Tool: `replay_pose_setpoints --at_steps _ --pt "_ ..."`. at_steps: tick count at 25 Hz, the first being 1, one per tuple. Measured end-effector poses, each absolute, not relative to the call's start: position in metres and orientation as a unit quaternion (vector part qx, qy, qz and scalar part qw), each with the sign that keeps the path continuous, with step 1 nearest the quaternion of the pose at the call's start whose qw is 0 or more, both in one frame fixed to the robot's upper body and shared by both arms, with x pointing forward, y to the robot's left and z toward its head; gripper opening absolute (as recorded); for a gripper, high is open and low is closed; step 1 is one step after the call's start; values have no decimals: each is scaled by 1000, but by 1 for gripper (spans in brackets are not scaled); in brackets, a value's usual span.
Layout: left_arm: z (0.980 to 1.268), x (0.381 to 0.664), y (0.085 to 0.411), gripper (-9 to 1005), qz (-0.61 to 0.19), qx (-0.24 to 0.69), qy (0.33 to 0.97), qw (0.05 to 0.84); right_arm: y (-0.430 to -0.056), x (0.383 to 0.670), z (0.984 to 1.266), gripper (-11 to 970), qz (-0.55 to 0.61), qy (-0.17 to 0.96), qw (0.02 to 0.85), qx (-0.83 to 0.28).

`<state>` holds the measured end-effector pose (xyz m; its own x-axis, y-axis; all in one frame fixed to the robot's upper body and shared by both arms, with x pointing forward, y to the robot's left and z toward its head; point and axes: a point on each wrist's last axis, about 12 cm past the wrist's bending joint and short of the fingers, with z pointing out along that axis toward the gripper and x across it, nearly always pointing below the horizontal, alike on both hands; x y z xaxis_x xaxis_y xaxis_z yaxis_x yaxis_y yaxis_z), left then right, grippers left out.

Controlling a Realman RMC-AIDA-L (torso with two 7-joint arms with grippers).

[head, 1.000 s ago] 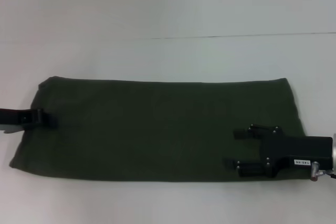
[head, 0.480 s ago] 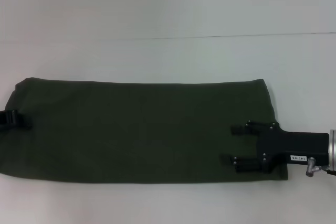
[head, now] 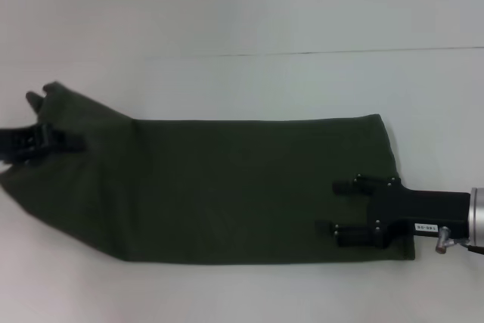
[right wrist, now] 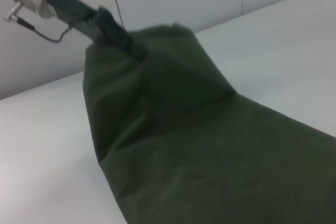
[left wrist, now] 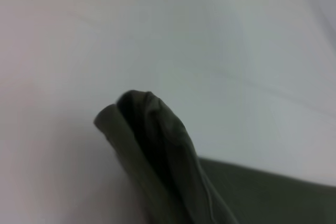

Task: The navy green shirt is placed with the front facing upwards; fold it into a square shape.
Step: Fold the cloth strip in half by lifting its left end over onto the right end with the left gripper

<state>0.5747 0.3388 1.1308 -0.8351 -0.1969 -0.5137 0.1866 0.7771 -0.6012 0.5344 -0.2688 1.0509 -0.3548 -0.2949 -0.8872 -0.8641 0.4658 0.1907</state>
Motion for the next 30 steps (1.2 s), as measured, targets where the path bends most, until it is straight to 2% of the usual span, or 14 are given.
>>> replay_pose_setpoints --at_steps 7,12,21,30 --pt "1149 578 305 98 -435 33 847 305 -268 535 1047 891 338 753 415 -381" --pt "1155 587 263 98 -474 72 824 303 -276 531 1044 890 330 763 418 -367" --pt "1144 604 199 94 -475 104 824 290 -305 514 1040 889 322 778 431 -324" --pt "1125 610 152 106 -453 116 835 290 -334 491 1040 876 317 780 455 -289"
